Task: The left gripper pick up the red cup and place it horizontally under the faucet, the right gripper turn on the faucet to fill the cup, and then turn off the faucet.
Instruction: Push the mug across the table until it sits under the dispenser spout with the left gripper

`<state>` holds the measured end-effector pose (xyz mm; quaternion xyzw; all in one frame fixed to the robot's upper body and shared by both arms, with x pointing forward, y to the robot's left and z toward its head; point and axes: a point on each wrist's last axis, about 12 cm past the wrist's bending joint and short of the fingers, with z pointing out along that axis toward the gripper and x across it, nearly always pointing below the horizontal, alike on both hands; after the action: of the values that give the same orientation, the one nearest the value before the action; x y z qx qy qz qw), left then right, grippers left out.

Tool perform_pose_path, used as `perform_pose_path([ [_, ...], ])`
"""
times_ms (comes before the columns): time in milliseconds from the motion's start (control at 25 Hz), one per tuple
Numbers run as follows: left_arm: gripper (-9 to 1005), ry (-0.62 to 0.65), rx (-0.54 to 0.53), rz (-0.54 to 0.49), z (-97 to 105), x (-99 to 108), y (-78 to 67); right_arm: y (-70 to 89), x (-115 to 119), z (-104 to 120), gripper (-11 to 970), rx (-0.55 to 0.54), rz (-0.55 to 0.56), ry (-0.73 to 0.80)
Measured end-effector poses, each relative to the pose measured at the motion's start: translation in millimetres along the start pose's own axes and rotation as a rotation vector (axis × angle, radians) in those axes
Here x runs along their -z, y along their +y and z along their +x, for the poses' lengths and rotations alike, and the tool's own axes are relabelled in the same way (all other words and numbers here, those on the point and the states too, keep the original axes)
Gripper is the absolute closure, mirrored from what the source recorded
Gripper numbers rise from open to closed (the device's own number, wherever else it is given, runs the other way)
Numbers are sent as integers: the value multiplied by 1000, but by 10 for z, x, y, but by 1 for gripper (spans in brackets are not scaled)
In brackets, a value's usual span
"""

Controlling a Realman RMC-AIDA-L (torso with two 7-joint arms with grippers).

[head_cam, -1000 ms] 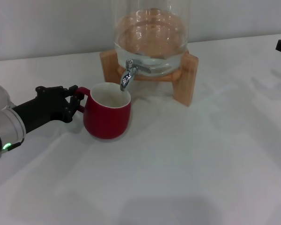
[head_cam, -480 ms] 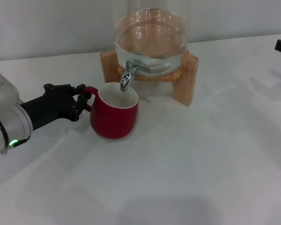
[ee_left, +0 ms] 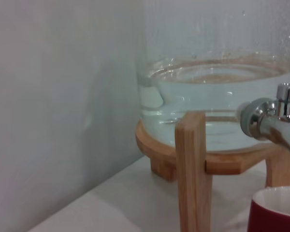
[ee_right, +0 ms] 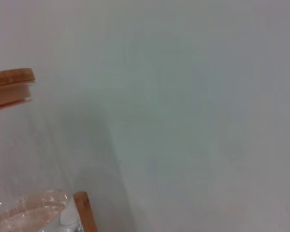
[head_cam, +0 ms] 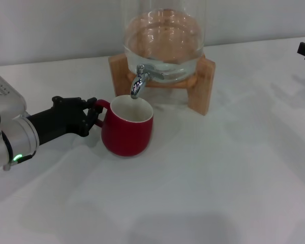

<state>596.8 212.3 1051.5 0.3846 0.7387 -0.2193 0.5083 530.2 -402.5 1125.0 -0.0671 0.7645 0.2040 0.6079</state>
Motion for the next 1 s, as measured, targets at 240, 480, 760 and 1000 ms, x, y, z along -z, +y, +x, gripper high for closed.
perform_pose_path([
  [240,840,37,-3,-2,12,-12,17,0,0,2,164,-1,0,0],
  [480,855,52,-18,-1,3,-29,24,-10,9,17,164,-4,5,1],
  [760,873,52,-58,2,-3,-39,15,-16,14,18,165,-2,7,0],
  [1000,882,58,-90,-6,7,-46,15,-22,16,17,165,-2,11,-1],
])
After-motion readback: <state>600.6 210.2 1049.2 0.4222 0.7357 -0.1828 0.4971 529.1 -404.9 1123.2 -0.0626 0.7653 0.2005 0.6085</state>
